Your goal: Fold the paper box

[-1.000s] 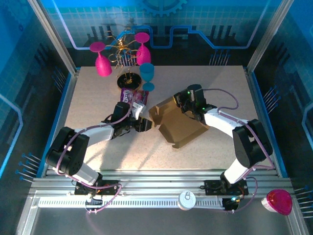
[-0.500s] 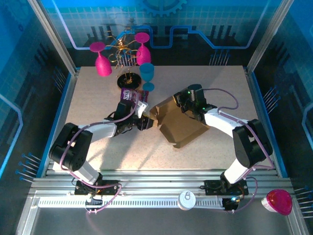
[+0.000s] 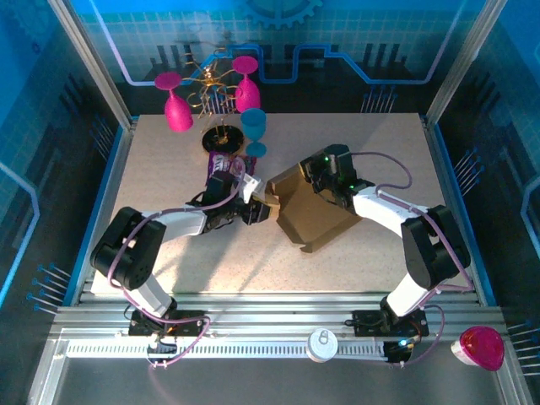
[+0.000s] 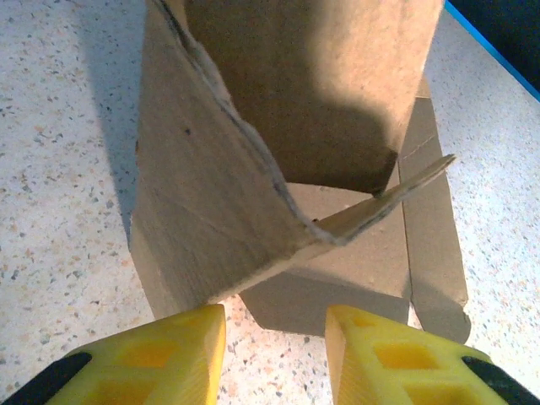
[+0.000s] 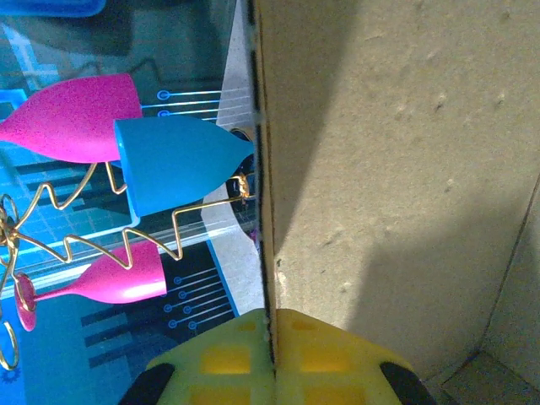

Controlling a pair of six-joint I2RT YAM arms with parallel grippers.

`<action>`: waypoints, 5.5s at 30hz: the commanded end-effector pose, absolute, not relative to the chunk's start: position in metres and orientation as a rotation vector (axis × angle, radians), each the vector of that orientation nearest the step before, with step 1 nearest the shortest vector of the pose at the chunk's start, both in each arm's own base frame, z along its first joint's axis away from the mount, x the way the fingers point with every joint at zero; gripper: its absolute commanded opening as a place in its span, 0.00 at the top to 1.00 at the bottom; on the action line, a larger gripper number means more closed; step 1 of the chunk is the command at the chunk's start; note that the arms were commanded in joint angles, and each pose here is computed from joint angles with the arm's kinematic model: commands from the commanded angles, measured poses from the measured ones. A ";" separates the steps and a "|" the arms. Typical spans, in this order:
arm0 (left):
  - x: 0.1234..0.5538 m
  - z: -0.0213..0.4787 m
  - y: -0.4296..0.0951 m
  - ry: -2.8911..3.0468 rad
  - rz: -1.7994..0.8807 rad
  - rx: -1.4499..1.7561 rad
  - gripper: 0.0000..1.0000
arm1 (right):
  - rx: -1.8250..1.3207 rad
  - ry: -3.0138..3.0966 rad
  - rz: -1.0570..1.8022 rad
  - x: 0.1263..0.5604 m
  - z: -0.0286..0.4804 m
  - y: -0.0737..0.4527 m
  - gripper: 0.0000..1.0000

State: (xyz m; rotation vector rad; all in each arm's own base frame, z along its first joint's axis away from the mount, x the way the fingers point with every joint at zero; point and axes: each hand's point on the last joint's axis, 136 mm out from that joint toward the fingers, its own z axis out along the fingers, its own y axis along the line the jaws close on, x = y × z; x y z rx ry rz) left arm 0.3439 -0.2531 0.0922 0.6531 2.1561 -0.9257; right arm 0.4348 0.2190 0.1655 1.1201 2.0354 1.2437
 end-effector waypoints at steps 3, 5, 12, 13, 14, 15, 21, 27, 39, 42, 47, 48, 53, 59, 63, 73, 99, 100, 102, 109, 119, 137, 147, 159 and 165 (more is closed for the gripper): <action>0.368 0.105 -0.263 2.091 -0.884 0.569 0.63 | 1.114 2.054 1.281 0.430 0.164 0.225 1.00; 0.373 0.103 -0.263 2.086 -0.886 0.524 0.63 | 1.122 2.057 1.279 0.429 0.161 0.224 1.00; 0.377 0.111 -0.273 2.052 -0.934 0.483 0.58 | 1.137 2.053 1.282 0.432 0.161 0.224 1.00; 0.378 0.111 -0.274 2.052 -0.950 0.478 0.58 | 1.123 2.035 1.304 0.435 0.165 0.226 1.00; 0.378 0.113 -0.275 2.050 -0.960 0.476 0.58 | 1.124 2.031 1.308 0.436 0.166 0.226 1.00; 0.379 0.113 -0.276 2.052 -0.968 0.472 0.58 | 1.126 2.032 1.310 0.436 0.166 0.225 1.00; 0.382 0.125 -0.275 2.033 -0.975 0.445 0.58 | 1.173 2.082 1.282 0.437 0.174 0.222 1.00; 0.389 0.144 -0.275 2.003 -0.980 0.421 0.58 | 1.229 2.108 1.261 0.439 0.188 0.222 1.00; 0.395 0.168 -0.263 1.977 -0.987 0.354 0.56 | 1.323 2.199 1.148 0.438 0.195 0.216 1.00; 0.396 0.170 -0.258 1.979 -0.999 0.331 0.55 | 1.342 2.207 1.142 0.440 0.194 0.217 1.00; 0.400 0.174 -0.254 1.970 -1.041 0.301 0.55 | 1.401 2.223 1.131 0.441 0.197 0.219 1.00; 0.400 0.176 -0.254 1.964 -1.047 0.300 0.55 | 1.418 2.229 1.113 0.440 0.200 0.218 1.00; 0.402 0.190 -0.253 1.937 -1.071 0.312 0.51 | 1.440 2.204 1.092 0.448 0.216 0.214 1.00; 0.402 0.213 -0.253 1.906 -1.110 0.327 0.47 | 1.466 2.192 1.043 0.448 0.230 0.206 1.00; 0.393 0.230 -0.252 1.903 -1.138 0.322 0.43 | 1.525 2.174 0.939 0.435 0.236 0.186 1.00; 0.364 0.253 -0.234 1.900 -1.175 0.278 0.40 | 1.610 2.117 0.852 0.412 0.268 0.149 1.00; 0.389 0.197 -0.266 1.926 -1.304 0.463 0.51 | 1.805 2.257 0.574 0.407 0.250 0.122 1.00; 0.388 0.197 -0.269 1.924 -1.310 0.485 0.51 | 1.805 2.256 0.581 0.409 0.249 0.122 1.00; 0.385 0.193 -0.276 1.928 -1.331 0.525 0.51 | 1.797 2.262 0.602 0.413 0.249 0.123 1.00; 0.373 0.194 -0.292 1.916 -1.379 0.587 0.52 | 1.764 2.277 0.637 0.422 0.240 0.126 1.00; 0.357 0.193 -0.307 1.909 -1.416 0.609 0.52 | 1.758 2.275 0.687 0.435 0.232 0.132 1.00; 0.363 0.166 -0.308 1.976 -1.332 0.553 0.51 | 1.704 2.281 0.764 0.441 0.215 0.138 1.00; 0.363 0.150 -0.308 2.004 -1.372 0.494 0.52 | 1.701 2.291 0.776 0.444 0.203 0.142 1.00; 0.364 0.160 -0.304 1.969 -1.490 0.332 0.44 | 1.693 2.275 0.779 0.450 0.205 0.139 1.00; 0.382 0.167 -0.264 1.879 -1.606 -0.149 0.47 | 1.706 2.270 0.774 0.451 0.203 0.135 1.00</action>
